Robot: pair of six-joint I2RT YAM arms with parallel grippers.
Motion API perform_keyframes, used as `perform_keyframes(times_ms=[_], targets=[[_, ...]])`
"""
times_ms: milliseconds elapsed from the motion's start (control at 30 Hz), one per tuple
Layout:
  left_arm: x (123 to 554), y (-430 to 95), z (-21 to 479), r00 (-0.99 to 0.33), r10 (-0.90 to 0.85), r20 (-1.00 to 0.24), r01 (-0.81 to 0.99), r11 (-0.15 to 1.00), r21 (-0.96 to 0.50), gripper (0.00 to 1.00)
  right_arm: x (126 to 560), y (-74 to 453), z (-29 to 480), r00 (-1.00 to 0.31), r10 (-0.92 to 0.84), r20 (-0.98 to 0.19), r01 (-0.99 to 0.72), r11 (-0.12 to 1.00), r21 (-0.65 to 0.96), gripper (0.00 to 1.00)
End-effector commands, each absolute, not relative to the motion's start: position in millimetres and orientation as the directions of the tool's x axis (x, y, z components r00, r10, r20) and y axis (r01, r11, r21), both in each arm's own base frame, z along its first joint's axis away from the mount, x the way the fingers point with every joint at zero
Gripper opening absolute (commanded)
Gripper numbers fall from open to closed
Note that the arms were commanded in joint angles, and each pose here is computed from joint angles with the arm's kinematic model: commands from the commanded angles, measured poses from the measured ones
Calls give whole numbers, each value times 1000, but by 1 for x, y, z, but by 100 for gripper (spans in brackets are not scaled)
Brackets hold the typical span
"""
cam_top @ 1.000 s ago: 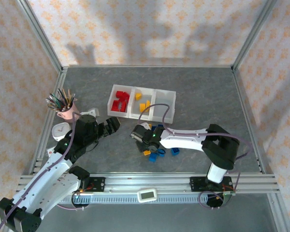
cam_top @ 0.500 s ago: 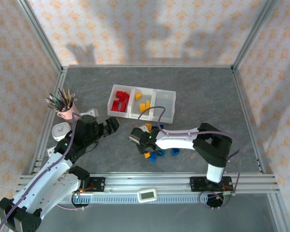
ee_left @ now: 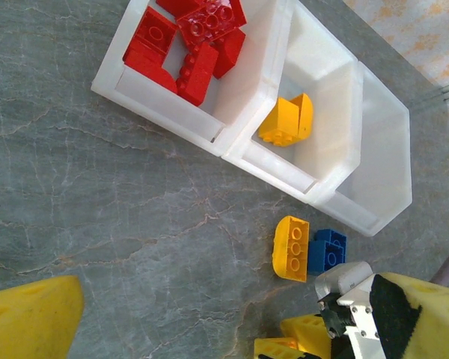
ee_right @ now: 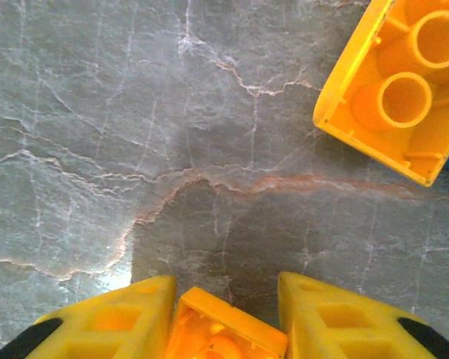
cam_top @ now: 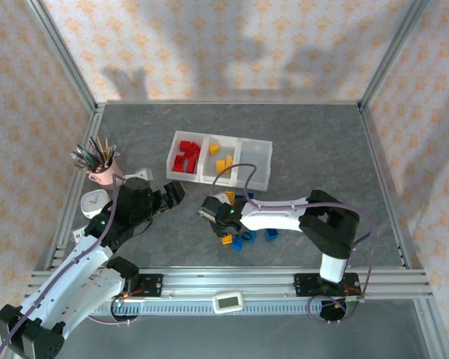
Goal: Sort the legos into containers by color
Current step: Pick up the lego from the bottom-center of the table.
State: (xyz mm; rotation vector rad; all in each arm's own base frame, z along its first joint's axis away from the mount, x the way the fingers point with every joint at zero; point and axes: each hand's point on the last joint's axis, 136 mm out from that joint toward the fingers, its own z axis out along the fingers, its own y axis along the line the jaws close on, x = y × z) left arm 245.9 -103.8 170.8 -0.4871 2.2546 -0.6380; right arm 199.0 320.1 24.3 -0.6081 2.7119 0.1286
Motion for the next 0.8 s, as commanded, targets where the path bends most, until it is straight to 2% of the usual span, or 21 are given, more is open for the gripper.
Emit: perform_keyframes(times_ms=[0,467,767], targets=[[246,-98,170,-650,-523,-551,-171,807,-565,99,203,321,31,-846,-380,-373,-406,914,-10,37],[251,-97,183,-630,-521,-576,-157,812,-563,99,231,341,84,-809,-313,-498,-377,926,31,37],[268,-102,211,-583,-535,-611,-121,801,-586,99,312,335,138,-770,-189,-610,-300,950,84,38]])
